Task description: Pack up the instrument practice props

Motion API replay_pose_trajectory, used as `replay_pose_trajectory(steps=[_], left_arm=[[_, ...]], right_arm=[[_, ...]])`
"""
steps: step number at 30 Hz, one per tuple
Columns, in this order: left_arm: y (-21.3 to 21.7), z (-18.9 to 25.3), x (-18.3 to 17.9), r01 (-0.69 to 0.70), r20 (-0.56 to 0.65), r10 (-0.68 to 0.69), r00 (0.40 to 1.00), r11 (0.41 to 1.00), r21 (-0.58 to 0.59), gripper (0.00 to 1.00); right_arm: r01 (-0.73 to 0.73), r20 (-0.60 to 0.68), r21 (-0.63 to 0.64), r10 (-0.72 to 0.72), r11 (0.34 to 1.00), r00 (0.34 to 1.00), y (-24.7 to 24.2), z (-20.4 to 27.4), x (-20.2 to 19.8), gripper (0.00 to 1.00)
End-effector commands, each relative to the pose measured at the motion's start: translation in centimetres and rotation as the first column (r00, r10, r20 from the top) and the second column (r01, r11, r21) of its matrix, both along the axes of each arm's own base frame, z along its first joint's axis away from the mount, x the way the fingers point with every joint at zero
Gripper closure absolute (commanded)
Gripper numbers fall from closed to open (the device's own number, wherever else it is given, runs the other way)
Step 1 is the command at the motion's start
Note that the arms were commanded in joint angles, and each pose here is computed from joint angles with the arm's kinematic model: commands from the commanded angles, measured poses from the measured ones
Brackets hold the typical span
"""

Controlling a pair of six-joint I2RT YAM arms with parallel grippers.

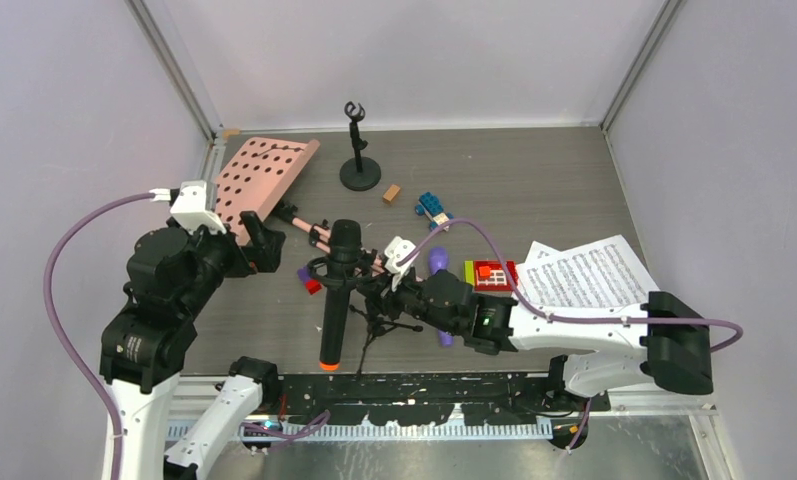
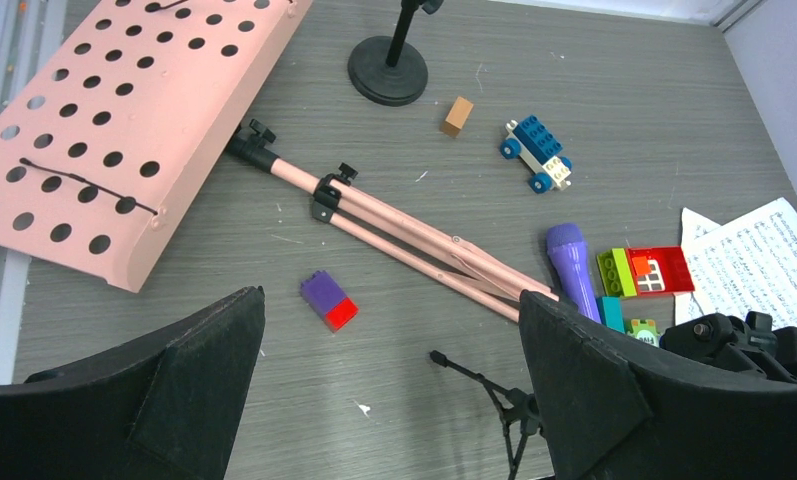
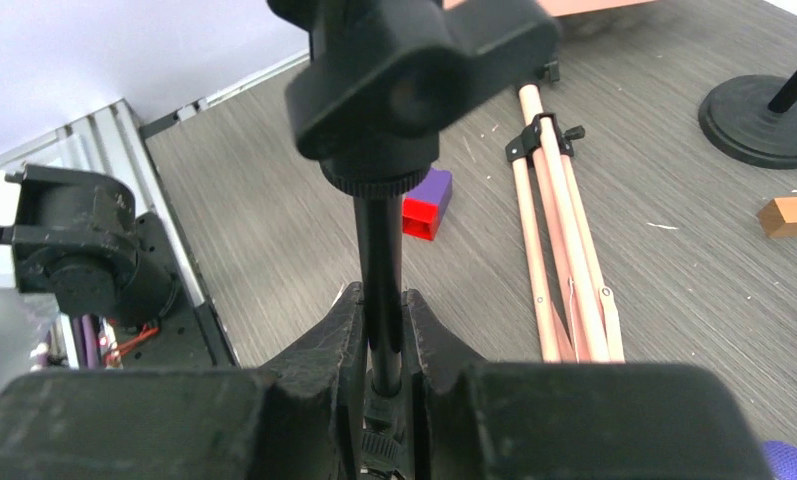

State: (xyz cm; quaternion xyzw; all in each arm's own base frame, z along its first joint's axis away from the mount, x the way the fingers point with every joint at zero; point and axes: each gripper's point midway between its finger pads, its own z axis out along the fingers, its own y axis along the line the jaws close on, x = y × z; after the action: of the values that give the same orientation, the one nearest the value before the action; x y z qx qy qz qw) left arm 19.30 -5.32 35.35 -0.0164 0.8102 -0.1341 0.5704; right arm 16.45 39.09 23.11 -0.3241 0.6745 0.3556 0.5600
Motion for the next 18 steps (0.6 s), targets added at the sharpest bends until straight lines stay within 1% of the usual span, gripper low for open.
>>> replay_pose_trajectory(steps=[1,5,9,11,14,16,18], left_arm=[[0.4,0.6,-0.1,-0.005,0.034,0.004,0.999,1.000,0.020,0.00],[0.2,0.7,-0.3,0.011,0.045,-0.012,0.999,1.000,0.022,0.00],[0.0,0.7,-0.3,0.024,0.054,-0.025,0.998,1.000,0.019,0.00],[0.0,0.7,-0.3,0.027,0.054,-0.028,0.998,0.999,0.022,0.00],[-0.6,0.8,-0.5,0.066,0.052,-0.067,0.996,0.998,0.024,0.00],[-0.6,1.1,-0.7,0.073,0.056,-0.075,0.996,0.997,0.030,0.00],[-0.5,1.3,-0.8,0.070,0.061,-0.072,0.996,0.997,0.038,0.00]], right_arm=[[0.113,0.055,0.253,-0.130,0.961,0.990,0.3,5.5,1.6,0.99],[0.155,0.058,0.295,-0.179,0.943,0.982,0.2,4.3,1.8,0.99],[0.192,0.128,0.252,-0.230,0.948,0.965,0.7,1.7,1.8,0.99],[0.206,0.148,0.241,-0.245,0.948,0.958,1.1,1.0,2.2,0.99],[0.228,0.202,0.217,-0.272,0.949,0.941,1.7,0.9,2.9,0.99],[0.276,0.219,0.209,-0.320,0.938,0.922,1.7,0.9,3.7,0.99],[0.362,0.206,0.206,-0.402,0.909,0.892,1.1,1.0,4.9,0.99]])
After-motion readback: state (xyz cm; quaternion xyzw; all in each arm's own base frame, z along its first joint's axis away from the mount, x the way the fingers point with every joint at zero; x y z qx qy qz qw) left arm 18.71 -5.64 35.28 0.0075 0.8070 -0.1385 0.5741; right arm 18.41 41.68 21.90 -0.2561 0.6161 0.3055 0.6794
